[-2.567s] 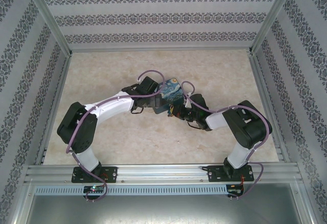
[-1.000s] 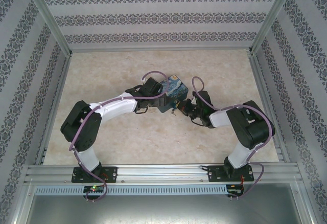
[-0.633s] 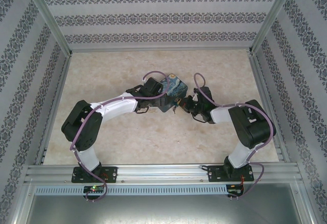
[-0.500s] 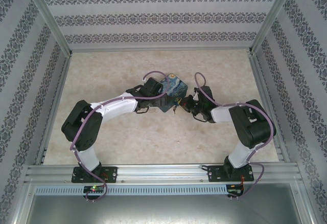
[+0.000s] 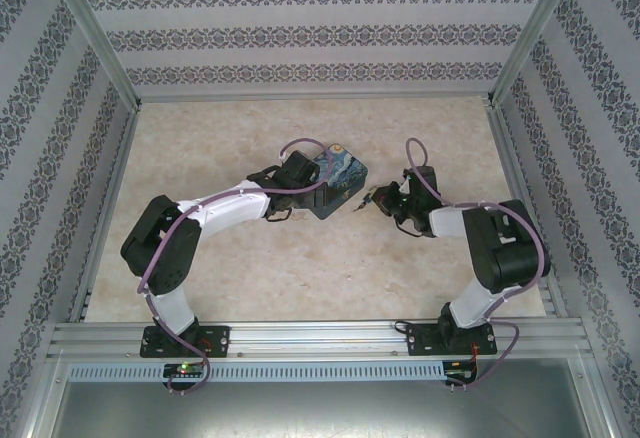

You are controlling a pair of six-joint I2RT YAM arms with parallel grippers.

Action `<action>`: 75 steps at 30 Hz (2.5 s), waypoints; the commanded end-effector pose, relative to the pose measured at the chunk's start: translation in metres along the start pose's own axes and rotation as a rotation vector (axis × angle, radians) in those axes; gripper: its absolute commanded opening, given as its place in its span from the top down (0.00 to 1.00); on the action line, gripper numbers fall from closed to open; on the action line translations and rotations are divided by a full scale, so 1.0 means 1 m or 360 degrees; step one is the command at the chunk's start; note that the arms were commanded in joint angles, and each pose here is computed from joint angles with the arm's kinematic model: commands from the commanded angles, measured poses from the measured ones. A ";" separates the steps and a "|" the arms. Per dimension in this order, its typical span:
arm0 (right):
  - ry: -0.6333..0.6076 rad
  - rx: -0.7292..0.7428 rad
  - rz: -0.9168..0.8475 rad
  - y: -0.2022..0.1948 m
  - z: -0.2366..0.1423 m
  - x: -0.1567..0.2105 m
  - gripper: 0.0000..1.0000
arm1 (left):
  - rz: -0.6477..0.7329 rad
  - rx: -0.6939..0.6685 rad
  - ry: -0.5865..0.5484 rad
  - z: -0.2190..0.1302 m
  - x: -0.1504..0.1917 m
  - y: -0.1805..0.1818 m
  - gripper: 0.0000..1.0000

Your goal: Unlock the padlock with the key

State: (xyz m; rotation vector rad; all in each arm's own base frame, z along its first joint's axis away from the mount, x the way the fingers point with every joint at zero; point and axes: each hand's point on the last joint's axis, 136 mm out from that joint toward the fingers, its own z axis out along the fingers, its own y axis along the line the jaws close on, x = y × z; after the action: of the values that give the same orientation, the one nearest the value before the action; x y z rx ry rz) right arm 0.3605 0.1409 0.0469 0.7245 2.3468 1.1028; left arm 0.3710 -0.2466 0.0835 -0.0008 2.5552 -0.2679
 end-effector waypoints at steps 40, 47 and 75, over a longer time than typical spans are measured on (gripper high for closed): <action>0.0379 0.0012 -0.0345 0.012 -0.007 0.186 0.51 | -0.0017 -0.0034 -0.0120 -0.100 0.003 0.032 0.00; 0.0184 0.0015 -0.0274 -0.002 -0.060 0.140 0.15 | -0.0003 -0.0070 -0.0161 -0.109 -0.001 0.040 0.00; -0.1203 0.1052 -0.0901 -0.004 -0.195 -0.095 0.02 | 0.0042 -0.0687 -0.1079 -0.178 -0.054 0.200 0.01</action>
State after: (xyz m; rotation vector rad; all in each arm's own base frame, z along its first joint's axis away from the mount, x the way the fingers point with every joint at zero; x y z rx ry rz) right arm 0.3070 -0.0007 0.1607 0.4764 2.1326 -0.0062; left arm 0.3219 -0.0325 0.2019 -0.1616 1.9962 0.2011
